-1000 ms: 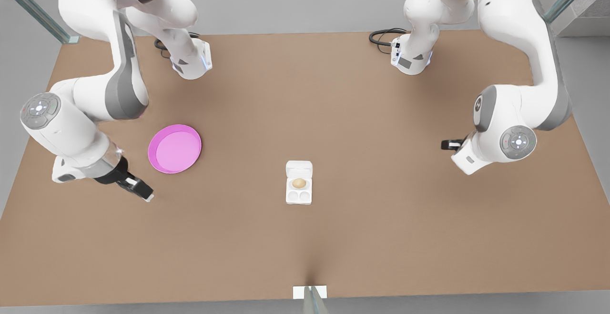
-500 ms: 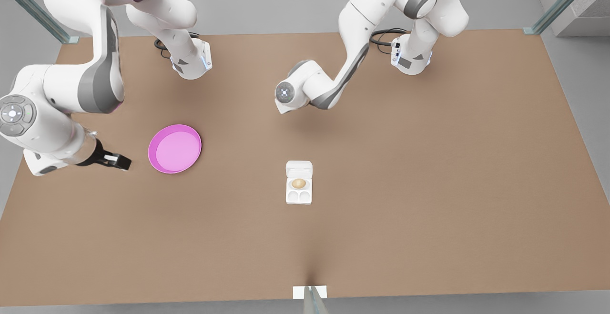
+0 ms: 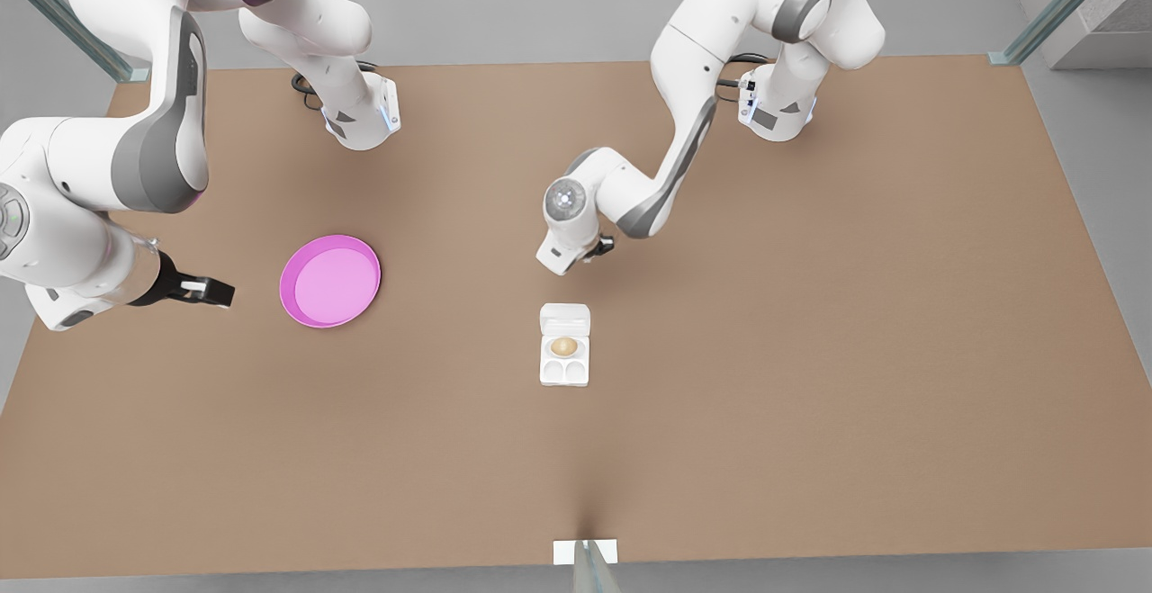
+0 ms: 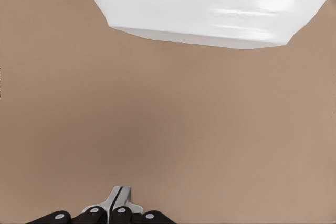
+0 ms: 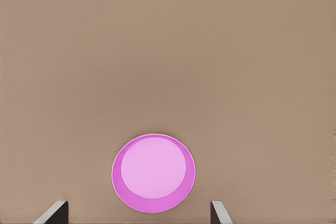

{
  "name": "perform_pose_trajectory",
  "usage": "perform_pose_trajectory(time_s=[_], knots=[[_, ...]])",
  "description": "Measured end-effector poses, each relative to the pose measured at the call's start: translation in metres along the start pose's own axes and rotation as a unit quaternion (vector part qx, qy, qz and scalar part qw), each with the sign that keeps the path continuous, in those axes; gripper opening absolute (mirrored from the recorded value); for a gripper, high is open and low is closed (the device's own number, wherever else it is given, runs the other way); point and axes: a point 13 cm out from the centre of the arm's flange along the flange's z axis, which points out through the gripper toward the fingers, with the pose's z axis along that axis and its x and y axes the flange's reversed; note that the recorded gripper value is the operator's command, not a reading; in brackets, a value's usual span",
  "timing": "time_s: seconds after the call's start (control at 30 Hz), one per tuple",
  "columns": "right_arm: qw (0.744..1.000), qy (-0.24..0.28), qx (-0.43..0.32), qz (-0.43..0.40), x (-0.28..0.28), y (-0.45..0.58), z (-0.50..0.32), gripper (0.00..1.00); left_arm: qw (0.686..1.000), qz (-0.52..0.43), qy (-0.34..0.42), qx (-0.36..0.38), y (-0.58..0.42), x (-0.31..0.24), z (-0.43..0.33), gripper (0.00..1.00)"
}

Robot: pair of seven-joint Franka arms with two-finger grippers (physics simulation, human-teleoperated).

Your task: Pack egg into the box and close the box lid

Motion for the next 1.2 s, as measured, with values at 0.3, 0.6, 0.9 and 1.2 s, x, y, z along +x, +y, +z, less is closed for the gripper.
perform_pose_trajectory(time_s=[0.3, 0.6, 0.9, 1.2], knots=[[1.0, 0.001, -0.001, -0.021, 0.002, 0.003, -0.002, 1.0, 0.995, -0.065, -0.059, 0.035, -0.012, -0.071, -0.013, 0.21], [0.999, 0.003, -0.002, -0.033, 0.003, 0.003, -0.002, 1.0, 0.989, -0.095, -0.089, 0.07, -0.043, -0.1, -0.024, 0.21], [0.999, 0.006, -0.001, -0.038, 0.003, 0.001, 0.0, 1.0, 0.981, -0.14, -0.1, 0.091, -0.026, -0.142, -0.042, 0.21], [0.999, 0.007, 0.0, -0.043, 0.004, 0.001, 0.0, 1.0, 0.939, -0.32, -0.06, 0.115, 0.42, -0.285, -0.322, 1.0]])
